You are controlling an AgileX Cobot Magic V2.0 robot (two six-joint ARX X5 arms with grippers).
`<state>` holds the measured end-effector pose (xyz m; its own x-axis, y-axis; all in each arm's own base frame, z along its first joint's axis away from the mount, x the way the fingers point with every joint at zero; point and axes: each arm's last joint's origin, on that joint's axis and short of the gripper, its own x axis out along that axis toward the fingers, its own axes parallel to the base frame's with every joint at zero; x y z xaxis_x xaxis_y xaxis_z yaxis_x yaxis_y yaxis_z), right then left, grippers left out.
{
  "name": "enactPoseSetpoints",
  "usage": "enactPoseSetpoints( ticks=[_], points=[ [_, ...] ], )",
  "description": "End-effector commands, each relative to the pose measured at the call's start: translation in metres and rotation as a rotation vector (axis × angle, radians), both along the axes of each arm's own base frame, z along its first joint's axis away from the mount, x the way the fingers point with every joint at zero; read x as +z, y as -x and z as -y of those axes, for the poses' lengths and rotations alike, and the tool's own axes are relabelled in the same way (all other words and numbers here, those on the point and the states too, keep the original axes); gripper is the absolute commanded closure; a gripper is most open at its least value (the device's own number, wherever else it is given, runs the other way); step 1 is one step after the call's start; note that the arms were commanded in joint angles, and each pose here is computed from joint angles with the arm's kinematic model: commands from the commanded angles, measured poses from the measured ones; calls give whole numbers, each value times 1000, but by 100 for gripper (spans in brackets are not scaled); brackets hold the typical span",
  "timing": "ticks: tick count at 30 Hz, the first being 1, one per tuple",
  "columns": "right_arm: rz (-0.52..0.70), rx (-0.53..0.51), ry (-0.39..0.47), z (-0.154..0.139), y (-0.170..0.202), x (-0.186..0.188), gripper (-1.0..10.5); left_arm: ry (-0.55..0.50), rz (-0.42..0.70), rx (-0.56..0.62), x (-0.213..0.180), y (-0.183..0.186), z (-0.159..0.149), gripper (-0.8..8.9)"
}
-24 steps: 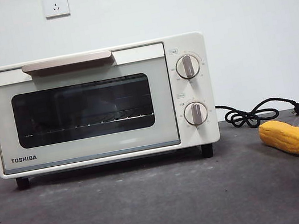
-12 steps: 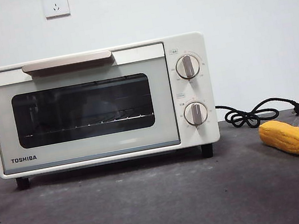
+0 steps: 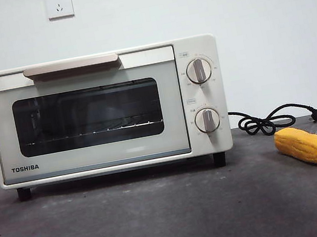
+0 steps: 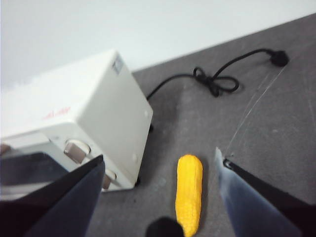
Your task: Take the corn from the table,put the corn in the oven
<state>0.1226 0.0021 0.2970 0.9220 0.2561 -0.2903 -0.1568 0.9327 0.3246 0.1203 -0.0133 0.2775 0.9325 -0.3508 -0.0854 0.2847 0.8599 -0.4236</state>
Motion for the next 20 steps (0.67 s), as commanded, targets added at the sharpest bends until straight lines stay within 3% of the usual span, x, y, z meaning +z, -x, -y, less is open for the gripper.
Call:
enactPoseSetpoints(
  ticks=[1, 9, 15, 20],
  points=[
    [-47, 55, 90, -2, -19, 12, 569, -23, 2, -30, 9, -7, 1, 817],
    [-173, 103, 166, -18, -65, 23, 559, -34, -6, -132, 31, -25, 6, 817],
    [-276, 120, 246, -42, -89, 3, 465, -32, 6, -160, 42, -30, 9, 817],
    [-370, 128, 331, -57, -107, -20, 464, -32, 13, -176, 45, -29, 11, 817]
  ],
)
